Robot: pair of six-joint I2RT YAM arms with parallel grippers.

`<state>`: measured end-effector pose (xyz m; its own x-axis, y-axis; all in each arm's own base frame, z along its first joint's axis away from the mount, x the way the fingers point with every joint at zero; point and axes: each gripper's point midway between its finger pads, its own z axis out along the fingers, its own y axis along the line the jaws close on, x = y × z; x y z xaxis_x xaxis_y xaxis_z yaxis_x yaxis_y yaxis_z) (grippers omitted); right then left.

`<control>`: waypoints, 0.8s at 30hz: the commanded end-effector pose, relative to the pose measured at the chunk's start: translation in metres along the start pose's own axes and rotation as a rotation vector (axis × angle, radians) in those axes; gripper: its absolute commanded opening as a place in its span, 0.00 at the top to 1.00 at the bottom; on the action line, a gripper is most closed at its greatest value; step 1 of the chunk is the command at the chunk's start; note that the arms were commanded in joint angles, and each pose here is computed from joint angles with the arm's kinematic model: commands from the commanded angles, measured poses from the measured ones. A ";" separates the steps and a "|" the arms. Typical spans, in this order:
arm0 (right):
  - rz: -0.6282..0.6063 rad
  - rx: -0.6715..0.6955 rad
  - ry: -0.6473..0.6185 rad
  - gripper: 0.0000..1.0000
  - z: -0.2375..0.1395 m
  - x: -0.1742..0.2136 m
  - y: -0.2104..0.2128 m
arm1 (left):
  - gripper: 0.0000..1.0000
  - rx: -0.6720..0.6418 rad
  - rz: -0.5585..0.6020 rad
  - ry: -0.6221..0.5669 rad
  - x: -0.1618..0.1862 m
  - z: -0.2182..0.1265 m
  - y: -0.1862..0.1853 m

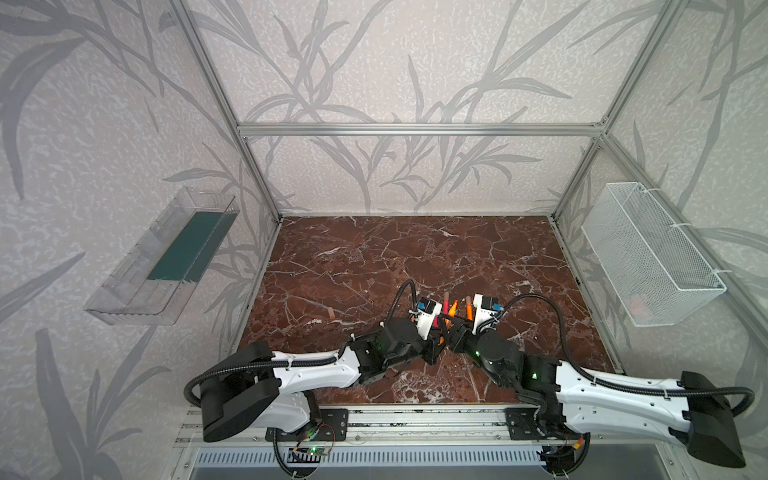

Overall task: Insert the pens into the pen caps
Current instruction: 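Open the right gripper and withdraw it while the left holds the orange marker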

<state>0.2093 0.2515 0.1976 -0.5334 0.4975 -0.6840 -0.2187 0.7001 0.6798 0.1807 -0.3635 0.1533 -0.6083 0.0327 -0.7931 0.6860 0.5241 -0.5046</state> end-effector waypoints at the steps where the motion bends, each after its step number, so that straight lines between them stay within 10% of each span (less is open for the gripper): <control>1: -0.020 0.016 -0.036 0.41 -0.001 -0.016 0.001 | 1.00 0.041 0.034 -0.019 -0.010 0.003 -0.015; 11: 0.041 0.009 0.011 0.43 0.010 -0.016 -0.010 | 1.00 0.043 0.067 -0.006 -0.007 0.004 -0.021; 24: 0.021 0.015 0.033 0.89 0.011 -0.014 -0.007 | 1.00 0.025 0.084 -0.002 -0.006 0.004 -0.021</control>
<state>0.2259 0.2431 0.1909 -0.5701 0.5045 -0.6485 -0.1815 0.6925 0.6982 0.1683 -0.3733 0.1536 -0.5730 0.0936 -0.8142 0.7334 0.5020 -0.4584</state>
